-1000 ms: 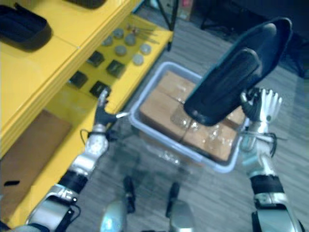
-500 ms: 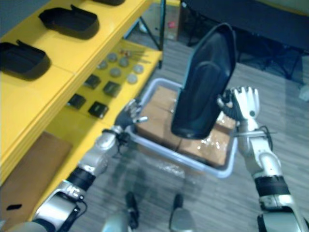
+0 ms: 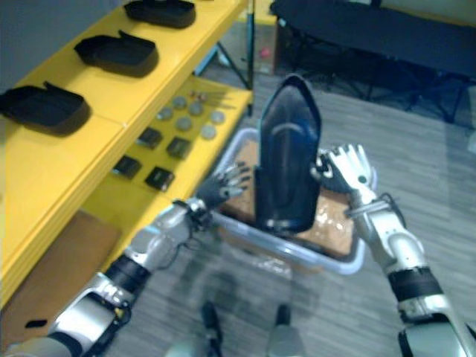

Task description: Walk over and take plastic housings, then place them on the shelf

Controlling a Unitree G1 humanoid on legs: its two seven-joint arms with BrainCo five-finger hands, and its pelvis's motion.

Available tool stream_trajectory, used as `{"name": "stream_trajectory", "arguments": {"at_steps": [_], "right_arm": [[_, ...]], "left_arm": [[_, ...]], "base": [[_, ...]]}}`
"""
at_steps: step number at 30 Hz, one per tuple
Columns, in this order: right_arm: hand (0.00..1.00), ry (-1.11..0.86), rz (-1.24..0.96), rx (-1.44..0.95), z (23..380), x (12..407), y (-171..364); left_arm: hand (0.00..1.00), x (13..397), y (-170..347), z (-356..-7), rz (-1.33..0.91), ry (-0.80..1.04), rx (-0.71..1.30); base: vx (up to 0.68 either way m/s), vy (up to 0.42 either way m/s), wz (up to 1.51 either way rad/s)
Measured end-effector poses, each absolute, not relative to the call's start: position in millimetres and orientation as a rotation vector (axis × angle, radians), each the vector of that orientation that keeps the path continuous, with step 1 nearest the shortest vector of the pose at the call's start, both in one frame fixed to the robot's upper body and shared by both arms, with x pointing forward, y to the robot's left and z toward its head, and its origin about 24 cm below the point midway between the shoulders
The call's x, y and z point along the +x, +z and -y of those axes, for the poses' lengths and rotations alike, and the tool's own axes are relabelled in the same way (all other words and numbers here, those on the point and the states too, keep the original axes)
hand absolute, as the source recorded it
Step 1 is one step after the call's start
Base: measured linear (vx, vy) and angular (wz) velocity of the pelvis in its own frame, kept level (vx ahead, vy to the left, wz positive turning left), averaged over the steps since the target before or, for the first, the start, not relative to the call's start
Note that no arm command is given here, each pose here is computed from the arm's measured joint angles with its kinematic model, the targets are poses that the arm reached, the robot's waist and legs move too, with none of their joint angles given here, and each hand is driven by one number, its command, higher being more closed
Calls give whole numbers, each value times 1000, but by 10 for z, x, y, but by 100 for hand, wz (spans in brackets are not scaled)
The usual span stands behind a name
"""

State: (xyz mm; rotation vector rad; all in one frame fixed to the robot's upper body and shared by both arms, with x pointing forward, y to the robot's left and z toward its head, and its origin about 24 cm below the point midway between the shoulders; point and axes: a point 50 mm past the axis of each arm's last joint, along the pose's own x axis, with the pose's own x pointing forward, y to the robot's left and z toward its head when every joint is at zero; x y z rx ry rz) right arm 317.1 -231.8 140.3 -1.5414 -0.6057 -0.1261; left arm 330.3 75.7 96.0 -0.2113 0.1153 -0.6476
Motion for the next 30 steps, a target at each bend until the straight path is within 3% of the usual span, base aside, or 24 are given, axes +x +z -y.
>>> {"name": "stream_trajectory", "arguments": {"at_steps": [19, 30], "right_arm": [[100, -91, 525, -1602, 2286, 3383, 1343], [100, -4, 560, -1540, 1955, 3410, 1195]], "left_arm": [[0, 3309, 997, -610, -144, -704, -86], [0, 3396, 905, -571, -144, -554, 98]], "base": [[-9, 20, 8], [1, 5, 2]]}}
